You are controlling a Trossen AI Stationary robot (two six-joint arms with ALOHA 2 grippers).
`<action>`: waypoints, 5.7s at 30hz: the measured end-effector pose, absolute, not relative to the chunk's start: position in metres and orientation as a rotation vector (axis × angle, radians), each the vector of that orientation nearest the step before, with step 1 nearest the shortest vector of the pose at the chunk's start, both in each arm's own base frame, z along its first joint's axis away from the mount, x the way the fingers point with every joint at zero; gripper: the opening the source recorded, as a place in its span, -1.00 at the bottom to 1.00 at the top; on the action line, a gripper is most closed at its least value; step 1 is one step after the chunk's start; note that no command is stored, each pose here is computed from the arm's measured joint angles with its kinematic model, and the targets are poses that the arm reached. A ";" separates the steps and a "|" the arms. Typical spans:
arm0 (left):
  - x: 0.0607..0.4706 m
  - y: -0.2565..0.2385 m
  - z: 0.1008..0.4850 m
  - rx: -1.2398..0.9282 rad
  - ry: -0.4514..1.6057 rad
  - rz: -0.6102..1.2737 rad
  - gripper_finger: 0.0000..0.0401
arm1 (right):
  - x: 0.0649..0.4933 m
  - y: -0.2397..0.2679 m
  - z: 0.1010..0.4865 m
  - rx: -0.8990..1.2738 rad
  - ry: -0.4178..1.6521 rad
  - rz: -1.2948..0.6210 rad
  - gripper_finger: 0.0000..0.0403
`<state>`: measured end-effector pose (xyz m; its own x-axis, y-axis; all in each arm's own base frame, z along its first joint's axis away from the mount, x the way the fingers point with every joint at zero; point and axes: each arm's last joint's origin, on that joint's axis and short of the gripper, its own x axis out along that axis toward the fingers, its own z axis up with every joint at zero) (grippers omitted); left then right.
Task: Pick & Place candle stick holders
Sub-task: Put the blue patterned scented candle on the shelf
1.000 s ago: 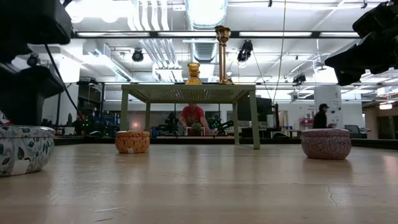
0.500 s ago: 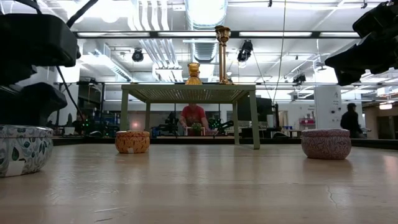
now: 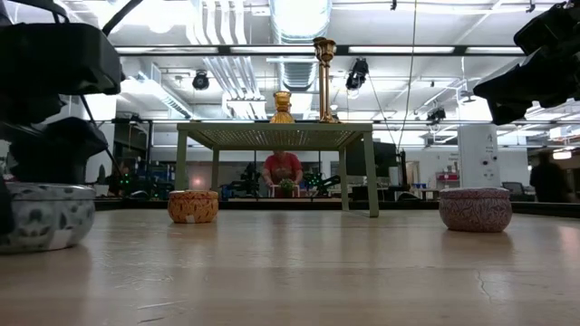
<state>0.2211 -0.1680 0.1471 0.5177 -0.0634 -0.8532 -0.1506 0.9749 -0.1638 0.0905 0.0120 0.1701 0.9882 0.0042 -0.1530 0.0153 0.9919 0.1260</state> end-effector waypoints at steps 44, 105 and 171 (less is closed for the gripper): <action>0.252 -0.149 0.172 -0.088 0.936 0.013 0.56 | 0.091 0.012 0.170 0.127 0.154 -0.006 -0.96; 0.233 -0.050 0.265 -0.266 0.638 0.227 0.57 | 0.090 0.012 0.170 0.127 0.153 -0.005 -0.96; 0.238 0.032 0.312 -0.334 0.600 0.420 0.57 | 0.090 0.012 0.170 0.127 0.153 -0.005 -0.96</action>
<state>0.2384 0.0321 0.3116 0.7460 0.2816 -0.6035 -0.4714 0.8634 -0.1798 0.0905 0.0120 0.1701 0.9883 0.0044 -0.1528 0.0151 0.9919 0.1261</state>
